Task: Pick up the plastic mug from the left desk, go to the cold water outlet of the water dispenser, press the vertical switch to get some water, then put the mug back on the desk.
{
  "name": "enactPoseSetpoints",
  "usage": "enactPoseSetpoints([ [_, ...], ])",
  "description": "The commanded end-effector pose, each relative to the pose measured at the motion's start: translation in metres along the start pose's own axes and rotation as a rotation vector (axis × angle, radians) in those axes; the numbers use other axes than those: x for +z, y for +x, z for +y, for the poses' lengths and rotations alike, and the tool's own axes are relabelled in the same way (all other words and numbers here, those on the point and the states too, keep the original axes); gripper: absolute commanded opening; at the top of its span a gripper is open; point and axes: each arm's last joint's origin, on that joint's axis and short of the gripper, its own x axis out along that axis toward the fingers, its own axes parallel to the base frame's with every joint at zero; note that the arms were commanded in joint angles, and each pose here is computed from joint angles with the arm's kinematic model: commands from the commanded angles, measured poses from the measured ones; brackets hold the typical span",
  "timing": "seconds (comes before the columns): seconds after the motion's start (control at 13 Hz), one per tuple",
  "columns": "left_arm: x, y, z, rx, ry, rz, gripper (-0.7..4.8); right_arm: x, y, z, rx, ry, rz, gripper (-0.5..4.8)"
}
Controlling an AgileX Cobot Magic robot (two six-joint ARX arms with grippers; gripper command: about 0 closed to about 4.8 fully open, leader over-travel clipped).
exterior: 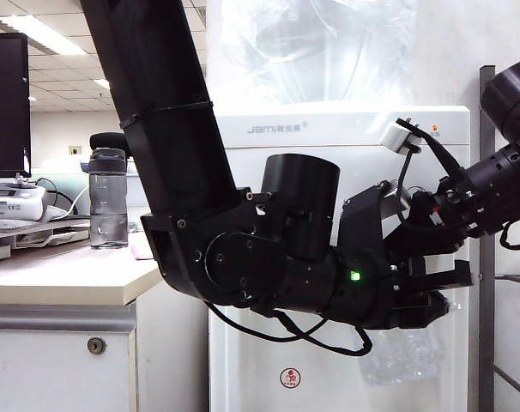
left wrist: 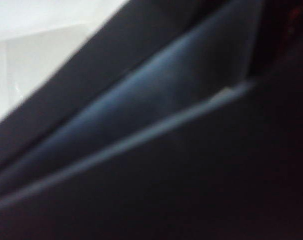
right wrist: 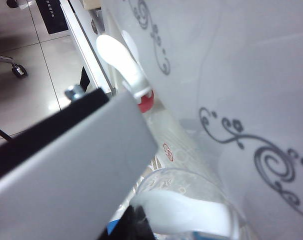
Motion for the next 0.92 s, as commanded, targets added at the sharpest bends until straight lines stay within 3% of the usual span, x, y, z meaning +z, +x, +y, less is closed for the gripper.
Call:
enactPoseSetpoints([
  [0.08,0.0096,0.0007,-0.0024,-0.017,0.026,-0.060,-0.06,0.0019,0.0012,-0.0021,-0.018,-0.012,-0.004,-0.05],
  [0.92,0.0079,0.0008,-0.0022,-0.015,0.023,-0.043,-0.06,-0.0012,0.0032,-0.0026,-0.022,-0.006,0.008,-0.05],
])
